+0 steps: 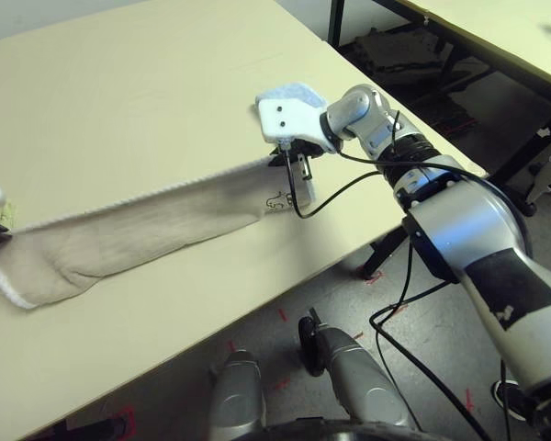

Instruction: Fold the towel and set it aside.

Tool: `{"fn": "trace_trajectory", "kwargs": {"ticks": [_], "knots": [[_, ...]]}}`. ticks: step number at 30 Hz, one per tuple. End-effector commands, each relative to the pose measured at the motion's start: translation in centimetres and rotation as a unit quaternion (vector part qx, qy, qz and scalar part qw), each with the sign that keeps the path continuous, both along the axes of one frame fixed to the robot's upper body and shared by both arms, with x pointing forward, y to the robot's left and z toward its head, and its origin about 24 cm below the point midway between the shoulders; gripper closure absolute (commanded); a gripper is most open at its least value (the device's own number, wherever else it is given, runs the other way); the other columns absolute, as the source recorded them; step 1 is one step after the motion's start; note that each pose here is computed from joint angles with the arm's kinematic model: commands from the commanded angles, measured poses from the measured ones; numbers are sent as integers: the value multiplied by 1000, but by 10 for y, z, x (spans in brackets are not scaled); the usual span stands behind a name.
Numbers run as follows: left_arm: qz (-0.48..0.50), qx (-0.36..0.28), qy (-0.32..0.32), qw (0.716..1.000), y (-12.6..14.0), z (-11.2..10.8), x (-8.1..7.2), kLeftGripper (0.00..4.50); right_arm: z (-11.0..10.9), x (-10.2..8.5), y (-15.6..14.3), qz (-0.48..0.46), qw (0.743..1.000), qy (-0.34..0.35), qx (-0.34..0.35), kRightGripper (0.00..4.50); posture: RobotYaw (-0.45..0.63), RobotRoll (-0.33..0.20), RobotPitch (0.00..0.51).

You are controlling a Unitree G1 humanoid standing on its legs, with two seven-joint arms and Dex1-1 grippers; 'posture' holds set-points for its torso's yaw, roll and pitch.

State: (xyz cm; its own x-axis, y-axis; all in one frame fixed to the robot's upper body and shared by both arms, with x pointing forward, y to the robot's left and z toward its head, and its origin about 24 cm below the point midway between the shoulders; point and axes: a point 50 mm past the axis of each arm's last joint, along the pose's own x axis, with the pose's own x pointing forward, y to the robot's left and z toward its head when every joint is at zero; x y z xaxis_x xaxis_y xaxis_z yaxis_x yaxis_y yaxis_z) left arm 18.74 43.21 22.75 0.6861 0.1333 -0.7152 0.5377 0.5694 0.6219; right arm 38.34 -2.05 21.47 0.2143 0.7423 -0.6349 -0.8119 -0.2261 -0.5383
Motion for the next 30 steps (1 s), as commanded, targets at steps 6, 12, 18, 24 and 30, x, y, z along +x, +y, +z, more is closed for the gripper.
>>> {"fn": "trace_trajectory", "kwargs": {"ticks": [6, 12, 18, 24, 30], "knots": [[2, 13, 2, 1000, 4, 0, 0, 26, 11, 0, 11, -10, 998, -27, 48, 15, 3, 0, 229], [16, -11, -27, 999, 1, 1, -11, 26, 19, 2, 4, -14, 997, -23, 79, 15, 9, 0, 233], [71, -111, -110, 985, -24, -3, -50, 26, 20, 9, -30, -56, 986, 56, 146, 15, 32, 0, 245], [146, -225, -157, 951, -49, -20, -91, 26, 8, 15, -78, -126, 967, 114, 189, 15, 28, 0, 250], [187, -251, -154, 937, -51, -39, -109, 26, -19, 9, -104, -129, 965, 165, 158, 15, 27, 0, 249]]}}
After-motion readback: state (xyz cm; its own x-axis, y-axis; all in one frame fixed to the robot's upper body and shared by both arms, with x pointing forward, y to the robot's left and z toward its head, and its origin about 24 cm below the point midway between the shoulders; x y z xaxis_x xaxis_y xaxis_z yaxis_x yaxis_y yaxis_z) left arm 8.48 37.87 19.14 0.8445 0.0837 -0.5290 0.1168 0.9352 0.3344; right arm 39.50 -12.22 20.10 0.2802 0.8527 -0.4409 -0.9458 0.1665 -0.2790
